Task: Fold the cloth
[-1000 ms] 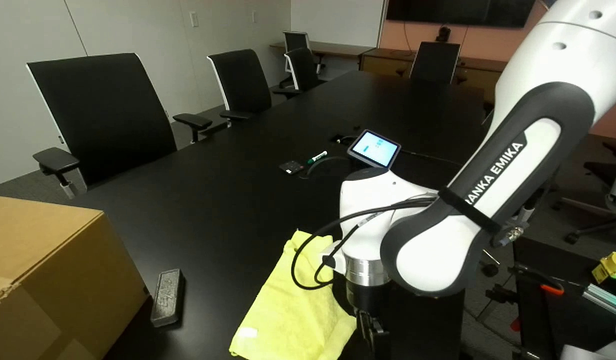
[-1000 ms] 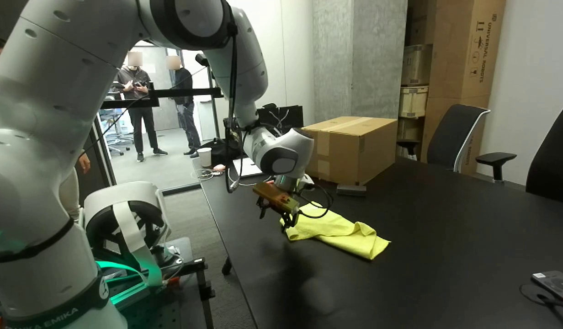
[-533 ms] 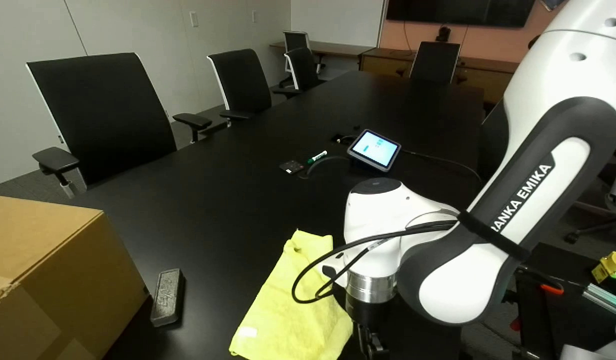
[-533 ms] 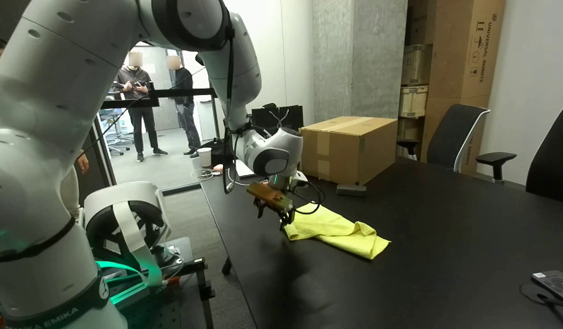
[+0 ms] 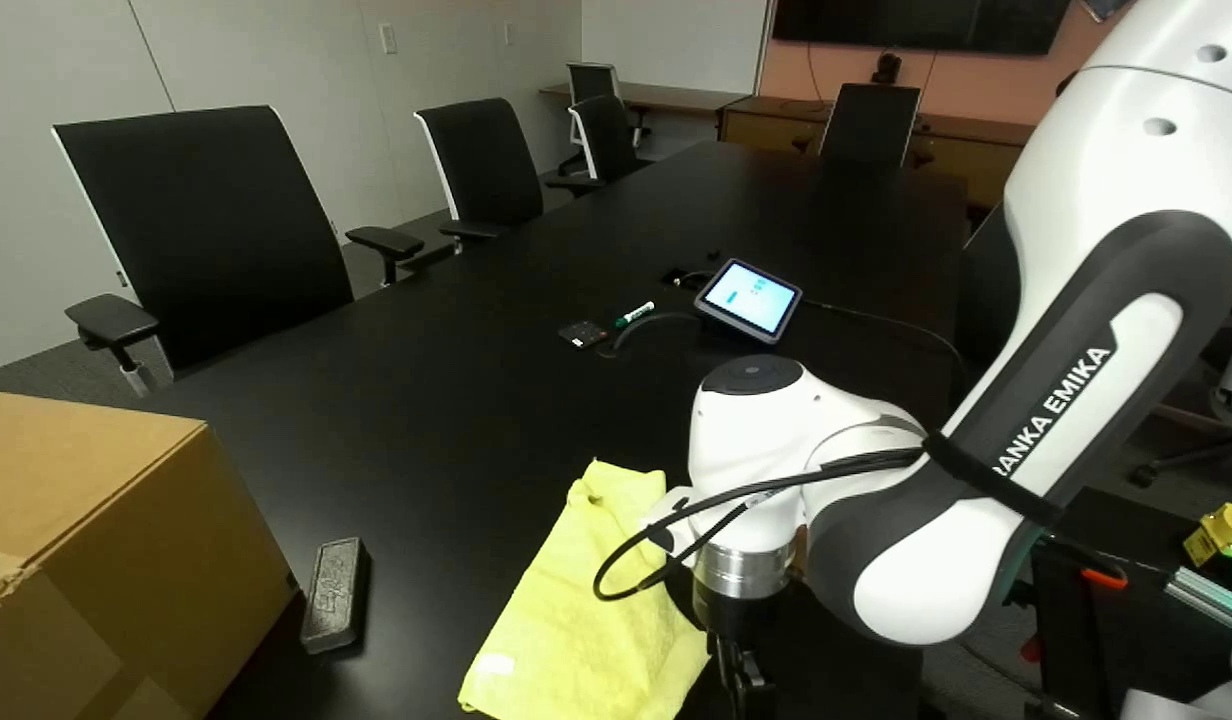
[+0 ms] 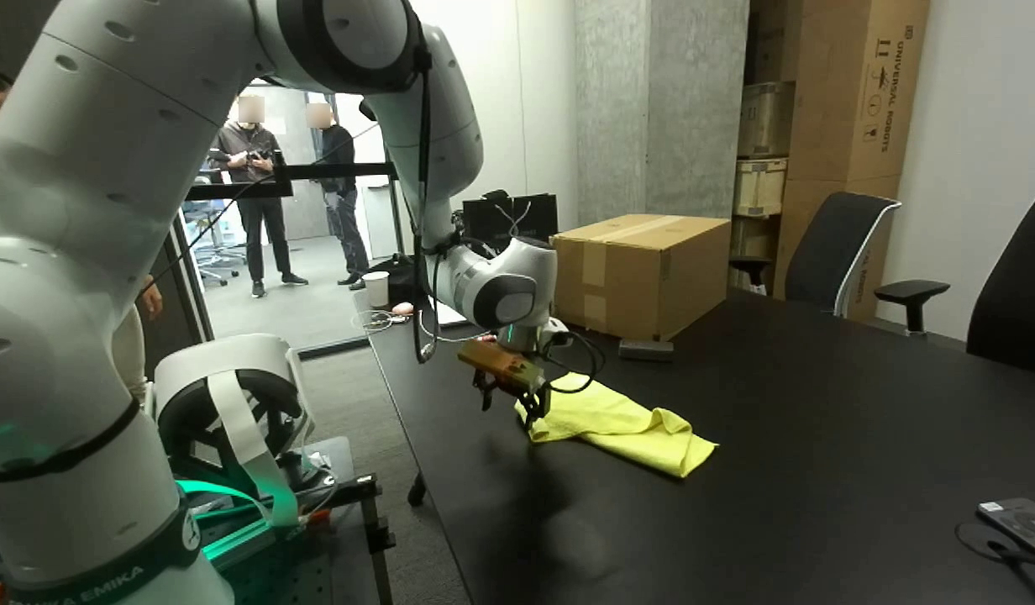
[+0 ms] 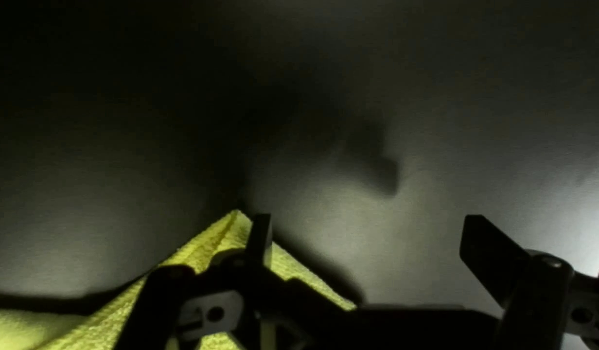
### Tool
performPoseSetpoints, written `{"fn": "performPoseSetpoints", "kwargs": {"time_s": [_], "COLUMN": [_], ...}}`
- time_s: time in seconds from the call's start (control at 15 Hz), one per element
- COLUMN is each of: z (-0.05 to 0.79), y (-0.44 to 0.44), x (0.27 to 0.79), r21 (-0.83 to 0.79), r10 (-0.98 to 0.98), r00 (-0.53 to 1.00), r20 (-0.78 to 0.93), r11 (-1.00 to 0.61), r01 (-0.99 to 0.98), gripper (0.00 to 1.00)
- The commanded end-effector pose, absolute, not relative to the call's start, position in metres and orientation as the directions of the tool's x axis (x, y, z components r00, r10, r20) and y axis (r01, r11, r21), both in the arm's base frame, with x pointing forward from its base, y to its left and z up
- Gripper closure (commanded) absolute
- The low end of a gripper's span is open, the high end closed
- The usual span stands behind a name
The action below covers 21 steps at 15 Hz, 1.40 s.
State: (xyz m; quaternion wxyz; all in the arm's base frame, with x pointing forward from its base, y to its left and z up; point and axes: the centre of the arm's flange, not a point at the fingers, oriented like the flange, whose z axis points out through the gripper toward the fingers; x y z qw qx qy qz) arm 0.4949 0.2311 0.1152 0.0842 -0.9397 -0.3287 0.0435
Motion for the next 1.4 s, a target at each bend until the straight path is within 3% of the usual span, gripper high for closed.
{"fn": "performPoseSetpoints", "kwargs": {"time_s": [0.0, 1.33], "z": [0.115, 0.107], "y": [0.223, 0.256], "x": [0.502, 0.509], "r21": [-0.139, -0.274], "r10": [0.612, 0.608], "r00": [0.791, 0.793], "r20": [-0.014, 0.027], "r11": [-0.784, -0.758], "r01": [0.605, 0.591], "gripper": [0.00, 0.00]}}
